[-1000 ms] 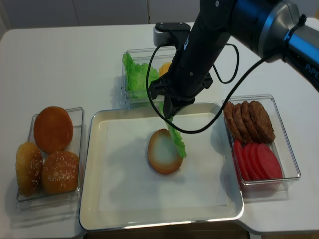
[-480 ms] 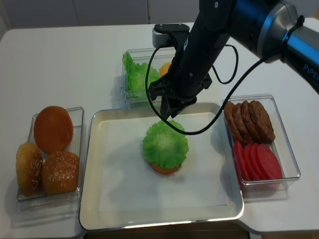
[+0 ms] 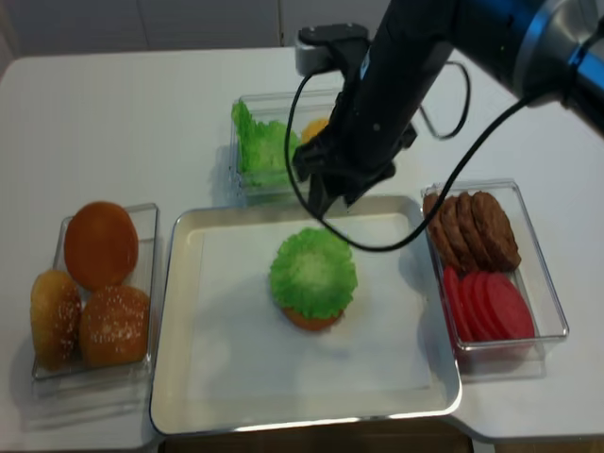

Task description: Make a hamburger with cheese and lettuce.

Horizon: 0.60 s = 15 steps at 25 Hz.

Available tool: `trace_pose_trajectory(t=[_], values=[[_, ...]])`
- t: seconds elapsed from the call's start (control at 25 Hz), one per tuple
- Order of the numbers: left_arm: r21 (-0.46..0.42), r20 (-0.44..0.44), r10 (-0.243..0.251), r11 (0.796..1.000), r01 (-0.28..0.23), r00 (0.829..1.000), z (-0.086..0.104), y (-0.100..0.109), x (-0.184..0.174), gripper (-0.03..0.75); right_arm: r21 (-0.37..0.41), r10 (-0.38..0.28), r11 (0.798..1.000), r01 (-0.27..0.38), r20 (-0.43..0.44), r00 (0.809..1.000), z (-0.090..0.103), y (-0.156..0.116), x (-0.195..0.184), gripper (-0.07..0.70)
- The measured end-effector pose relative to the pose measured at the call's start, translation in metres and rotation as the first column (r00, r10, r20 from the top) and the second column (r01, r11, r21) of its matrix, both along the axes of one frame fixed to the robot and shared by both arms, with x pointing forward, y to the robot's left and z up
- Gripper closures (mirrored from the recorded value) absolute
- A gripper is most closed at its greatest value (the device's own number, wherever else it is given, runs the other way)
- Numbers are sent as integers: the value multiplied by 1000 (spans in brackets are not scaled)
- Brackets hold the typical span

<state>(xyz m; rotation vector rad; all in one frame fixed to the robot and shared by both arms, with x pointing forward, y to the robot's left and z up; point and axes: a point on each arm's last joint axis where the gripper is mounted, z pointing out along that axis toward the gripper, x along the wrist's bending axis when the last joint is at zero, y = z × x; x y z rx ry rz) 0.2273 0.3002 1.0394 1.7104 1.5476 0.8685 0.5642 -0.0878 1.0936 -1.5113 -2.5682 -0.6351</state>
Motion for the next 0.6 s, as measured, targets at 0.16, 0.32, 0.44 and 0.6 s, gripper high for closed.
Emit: trace_pose_trajectory(t=[0.16, 0.32, 0.44, 0.6], values=[[0, 0, 0, 1000, 0, 1000, 0, 0, 0, 427, -72, -20, 997, 26, 78, 997, 14, -12, -3, 157], [0, 0, 0, 1000, 0, 1000, 0, 0, 0, 427, -140, -54, 987, 77, 165, 985, 30, -26, -8, 157], [0, 0, 0, 1000, 0, 1000, 0, 0, 0, 427, -154, -65, 983, 101, 222, 973, 45, -35, -15, 157], [0, 0, 0, 1000, 0, 1000, 0, 0, 0, 427, -149, -68, 982, 112, 276, 959, 65, -49, -35, 157]])
